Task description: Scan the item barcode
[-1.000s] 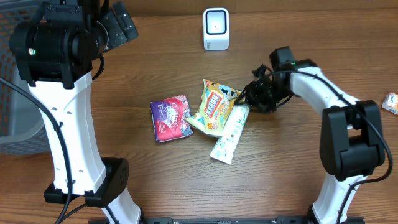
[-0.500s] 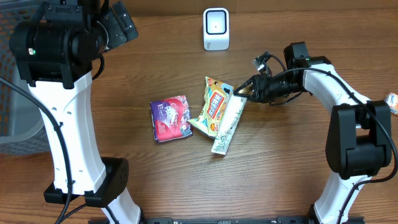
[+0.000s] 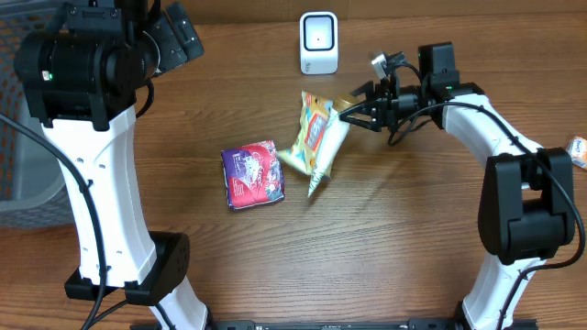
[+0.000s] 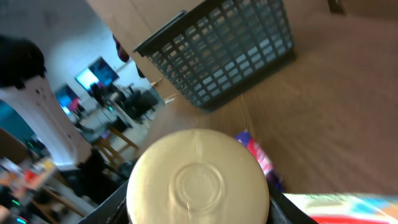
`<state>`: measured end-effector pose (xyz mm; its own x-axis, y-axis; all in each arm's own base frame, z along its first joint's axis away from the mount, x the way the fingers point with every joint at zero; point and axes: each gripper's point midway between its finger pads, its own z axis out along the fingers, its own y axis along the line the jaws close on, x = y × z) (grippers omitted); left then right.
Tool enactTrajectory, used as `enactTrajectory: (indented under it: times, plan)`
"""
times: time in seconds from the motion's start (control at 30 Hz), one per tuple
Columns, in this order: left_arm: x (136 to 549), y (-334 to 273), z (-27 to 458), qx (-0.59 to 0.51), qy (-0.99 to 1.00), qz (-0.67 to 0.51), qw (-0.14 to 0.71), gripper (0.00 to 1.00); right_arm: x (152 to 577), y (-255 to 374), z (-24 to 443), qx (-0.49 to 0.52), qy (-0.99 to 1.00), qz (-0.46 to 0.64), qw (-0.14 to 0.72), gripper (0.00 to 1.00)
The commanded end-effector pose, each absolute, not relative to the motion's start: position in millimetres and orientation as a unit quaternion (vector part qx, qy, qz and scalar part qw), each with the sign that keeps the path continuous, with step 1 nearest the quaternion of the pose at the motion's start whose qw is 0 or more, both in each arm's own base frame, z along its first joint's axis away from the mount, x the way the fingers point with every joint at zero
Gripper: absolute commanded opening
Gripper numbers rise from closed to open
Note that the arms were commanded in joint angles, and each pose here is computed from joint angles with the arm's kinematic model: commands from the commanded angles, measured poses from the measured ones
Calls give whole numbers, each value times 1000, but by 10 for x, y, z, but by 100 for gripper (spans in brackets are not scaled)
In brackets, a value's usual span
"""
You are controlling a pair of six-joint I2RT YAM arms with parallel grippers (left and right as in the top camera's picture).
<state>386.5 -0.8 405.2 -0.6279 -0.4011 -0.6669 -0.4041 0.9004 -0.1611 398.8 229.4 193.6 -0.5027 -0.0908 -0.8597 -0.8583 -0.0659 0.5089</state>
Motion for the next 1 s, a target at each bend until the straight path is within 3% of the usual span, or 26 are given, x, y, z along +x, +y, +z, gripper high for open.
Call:
enactTrajectory:
  times: [0.0, 0.37, 0.6, 0.97]
  plan:
    - [3881, -6, 4025, -224, 904, 1, 365, 100, 3917, 2401, 2171, -437, 550, 627, 336, 7]
    - [3881, -6, 4025, -224, 904, 1, 365, 100, 3828, 2639, 2219, -463, 529, 631, 328, 4]
    - [3881, -6, 4025, -224, 904, 1, 365, 100, 3660, 2926, 1948, -488, 507, 637, 314, 4]
    - [3881, -7, 4025, -223, 904, 1, 365, 100, 3793, 2961, 1725, -475, 555, 606, 316, 6]
